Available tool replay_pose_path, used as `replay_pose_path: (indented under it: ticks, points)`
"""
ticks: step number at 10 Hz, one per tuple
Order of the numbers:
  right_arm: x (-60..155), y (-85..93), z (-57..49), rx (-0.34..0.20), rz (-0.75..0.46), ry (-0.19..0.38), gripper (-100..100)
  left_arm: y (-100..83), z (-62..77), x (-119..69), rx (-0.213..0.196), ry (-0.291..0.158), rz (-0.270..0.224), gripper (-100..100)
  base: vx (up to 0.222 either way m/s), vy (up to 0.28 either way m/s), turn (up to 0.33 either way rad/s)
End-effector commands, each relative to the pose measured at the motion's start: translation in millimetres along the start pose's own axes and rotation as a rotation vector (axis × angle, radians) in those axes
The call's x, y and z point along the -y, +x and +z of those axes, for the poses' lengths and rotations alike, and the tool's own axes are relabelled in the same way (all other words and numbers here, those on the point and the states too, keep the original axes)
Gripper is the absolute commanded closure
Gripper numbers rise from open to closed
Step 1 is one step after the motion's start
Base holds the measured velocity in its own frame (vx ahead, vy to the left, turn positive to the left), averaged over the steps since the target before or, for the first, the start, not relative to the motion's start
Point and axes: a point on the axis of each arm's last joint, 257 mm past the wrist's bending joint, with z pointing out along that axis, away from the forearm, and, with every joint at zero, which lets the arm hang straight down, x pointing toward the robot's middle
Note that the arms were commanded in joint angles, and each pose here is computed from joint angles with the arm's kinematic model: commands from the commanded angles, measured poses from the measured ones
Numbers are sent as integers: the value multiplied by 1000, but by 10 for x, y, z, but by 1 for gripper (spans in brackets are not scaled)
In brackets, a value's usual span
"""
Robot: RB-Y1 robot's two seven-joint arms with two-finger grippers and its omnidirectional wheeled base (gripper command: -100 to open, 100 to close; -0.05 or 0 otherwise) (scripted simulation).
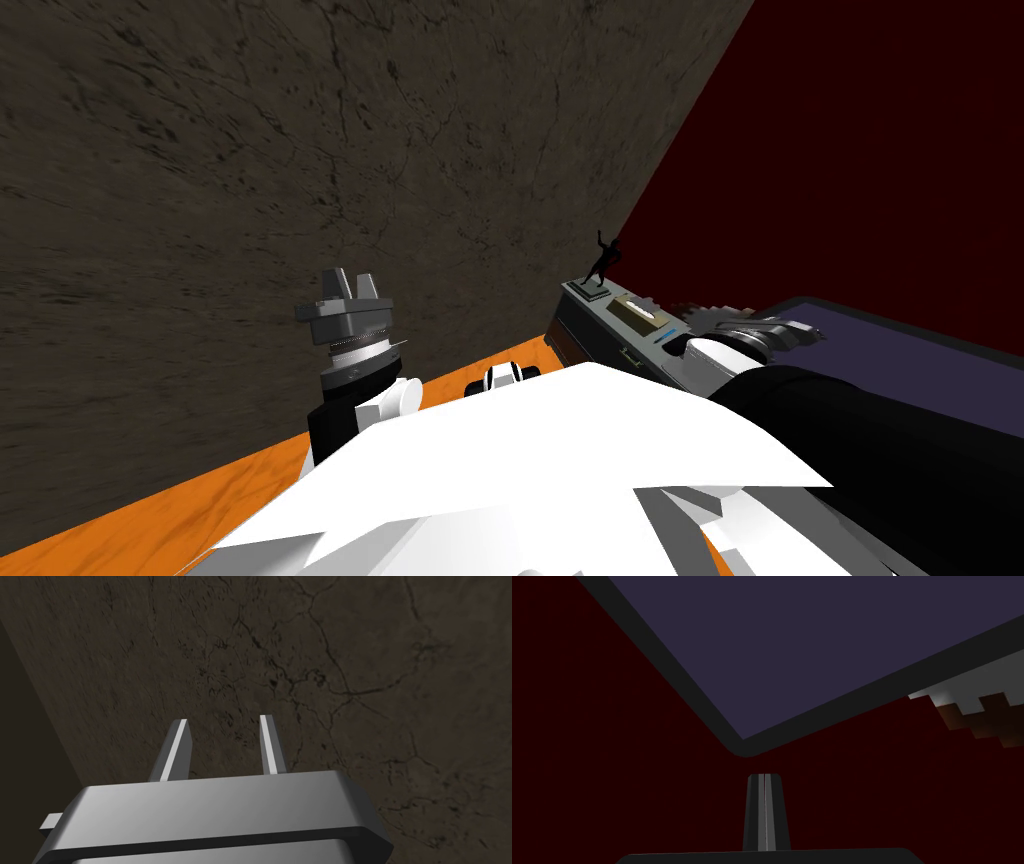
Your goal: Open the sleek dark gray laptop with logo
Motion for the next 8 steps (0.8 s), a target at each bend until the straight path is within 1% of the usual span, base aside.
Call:
replay_pose_path:
  ticks: [1,2,3,4,5,6,7,8]
  points:
    - [2,0,-139,17,15,34,100,0,0,0,0,0,0,0,-12,-4,44]
    - [38,-65,-142,42,4,48,100,0,0,0,0,0,0,0,-12,-4,31]
    - [57,-98,-145,55,-1,56,100,0,0,0,0,0,0,0,-5,-1,0]
    - [36,-50,-272,51,24,72,100,0,0,0,0,0,0,0,-10,-3,41]
    - [71,-115,-279,76,14,86,100,0,0,0,0,0,0,0,-11,-3,28]
    - [50,-91,-271,64,15,76,100,0,0,0,0,0,0,0,0,0,0]
    - [63,-189,-278,109,-34,77,-100,0,0,0,0,0,0,0,-106,-8,190]
    - [67,-237,-282,131,-59,77,-100,1,1,0,0,0,0,0,-192,-34,255]
